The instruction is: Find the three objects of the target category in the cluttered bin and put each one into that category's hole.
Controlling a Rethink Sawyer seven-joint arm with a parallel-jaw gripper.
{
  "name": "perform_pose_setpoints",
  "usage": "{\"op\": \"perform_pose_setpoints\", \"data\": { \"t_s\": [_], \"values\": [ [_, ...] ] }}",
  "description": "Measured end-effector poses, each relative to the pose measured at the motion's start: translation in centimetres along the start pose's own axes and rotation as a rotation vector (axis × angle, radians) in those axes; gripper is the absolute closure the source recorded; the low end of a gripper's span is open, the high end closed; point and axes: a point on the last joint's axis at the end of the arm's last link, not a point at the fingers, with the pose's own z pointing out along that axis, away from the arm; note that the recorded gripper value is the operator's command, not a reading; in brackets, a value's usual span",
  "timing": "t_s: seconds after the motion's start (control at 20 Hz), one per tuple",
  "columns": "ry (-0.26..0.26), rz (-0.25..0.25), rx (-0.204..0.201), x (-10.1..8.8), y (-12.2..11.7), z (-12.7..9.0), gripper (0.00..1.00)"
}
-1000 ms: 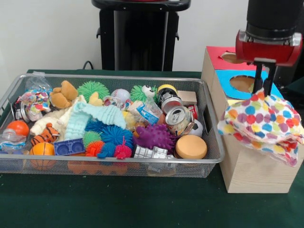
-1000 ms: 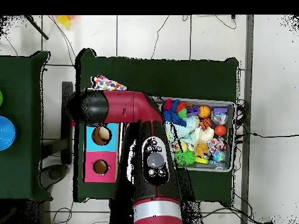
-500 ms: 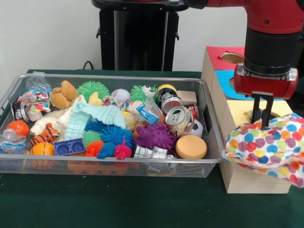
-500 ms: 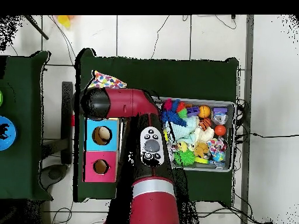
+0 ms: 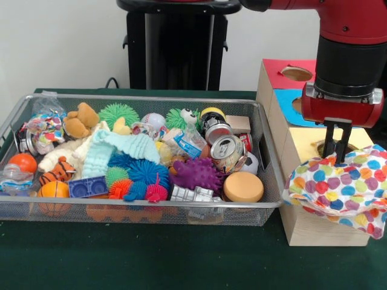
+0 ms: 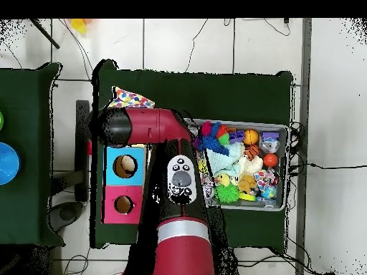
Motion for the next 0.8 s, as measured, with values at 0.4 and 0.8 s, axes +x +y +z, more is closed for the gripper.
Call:
{"op": "perform_pose_setpoints", "data": {
  "t_s": [0.4,0.8],
  "values": [
    [-0.003,-0.006,0.013,0.4,-0.1,-0.3,1.0],
    [0.001,-0.003,0.025,1.1,-0.8,-1.2,1.0]
  ]
}}
